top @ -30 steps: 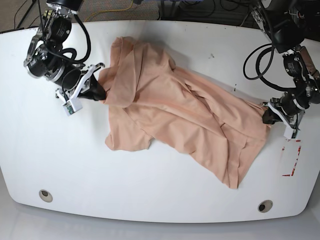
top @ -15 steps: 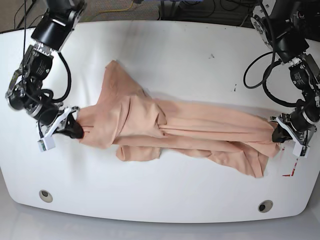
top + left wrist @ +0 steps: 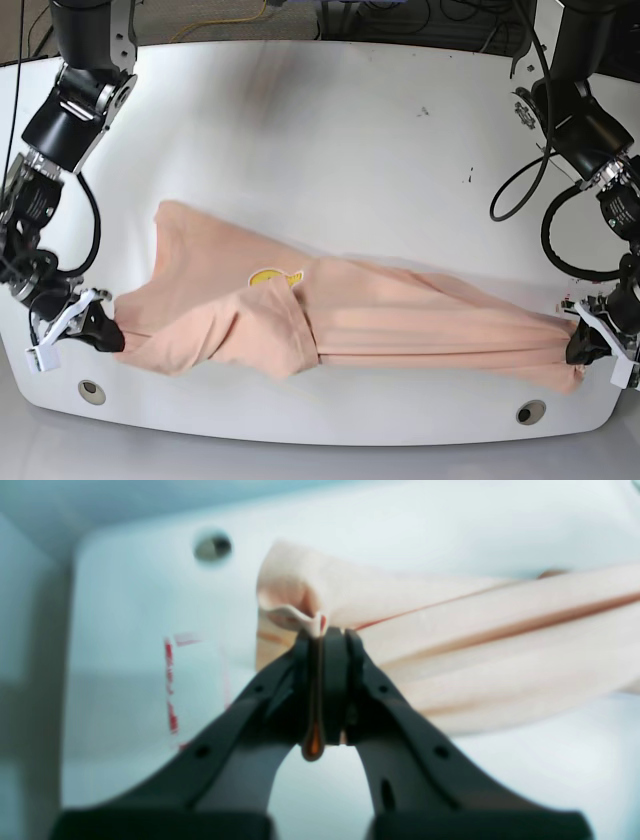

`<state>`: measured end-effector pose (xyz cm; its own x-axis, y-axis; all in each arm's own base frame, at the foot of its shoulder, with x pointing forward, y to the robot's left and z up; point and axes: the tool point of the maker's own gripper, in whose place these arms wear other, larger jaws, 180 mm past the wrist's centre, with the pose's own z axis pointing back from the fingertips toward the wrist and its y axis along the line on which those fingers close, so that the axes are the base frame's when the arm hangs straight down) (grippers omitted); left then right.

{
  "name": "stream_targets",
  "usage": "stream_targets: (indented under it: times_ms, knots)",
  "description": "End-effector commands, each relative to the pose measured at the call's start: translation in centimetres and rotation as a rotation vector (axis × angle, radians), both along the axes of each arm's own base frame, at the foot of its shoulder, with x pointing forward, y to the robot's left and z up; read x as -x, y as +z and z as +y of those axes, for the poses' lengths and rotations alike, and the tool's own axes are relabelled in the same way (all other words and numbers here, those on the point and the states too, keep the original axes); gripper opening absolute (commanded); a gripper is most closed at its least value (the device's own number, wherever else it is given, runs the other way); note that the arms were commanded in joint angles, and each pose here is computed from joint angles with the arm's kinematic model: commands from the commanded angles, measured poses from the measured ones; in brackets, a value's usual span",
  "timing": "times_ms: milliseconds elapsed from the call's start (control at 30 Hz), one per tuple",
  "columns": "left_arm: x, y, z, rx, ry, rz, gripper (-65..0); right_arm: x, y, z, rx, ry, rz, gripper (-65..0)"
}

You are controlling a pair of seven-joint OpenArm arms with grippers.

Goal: Layout the t-shirt on the table in an organized manner, then fold the t-shirt properly
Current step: 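Lift the shirt with both grippers, swing it, and lay it down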

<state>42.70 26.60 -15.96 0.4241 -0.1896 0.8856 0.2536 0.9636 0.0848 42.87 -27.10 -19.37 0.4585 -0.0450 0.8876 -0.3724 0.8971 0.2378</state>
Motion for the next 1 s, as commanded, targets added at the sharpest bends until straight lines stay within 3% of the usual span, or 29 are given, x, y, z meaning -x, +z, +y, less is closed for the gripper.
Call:
stream_targets:
  times_ms: [0, 633, 833, 967]
  knots:
    - [-1.2, 4.6, 0.0, -0.026, -0.006, -0.118, -65.0, -1.8, 5.2, -1.7, 0.012, -0.023, -0.113, -65.0]
    - [-2.7, 21.9, -0.4, -0.065, -0.001, -0.48, -65.0, -6.6, 24.2, -1.8, 0.072, 0.028, -0.368, -65.0]
    - [-3.2, 25.0, -0.3, -0.044, -0.008, -0.517, -65.0, -6.3, 29.3, -1.2, 0.128, 0.042, -0.44, -65.0]
    - [-3.7, 24.9, -0.2, -0.026, -0.013, -0.503, -65.0, -6.2, 29.9, -0.9, 0.145, 0.048, -0.447, -65.0]
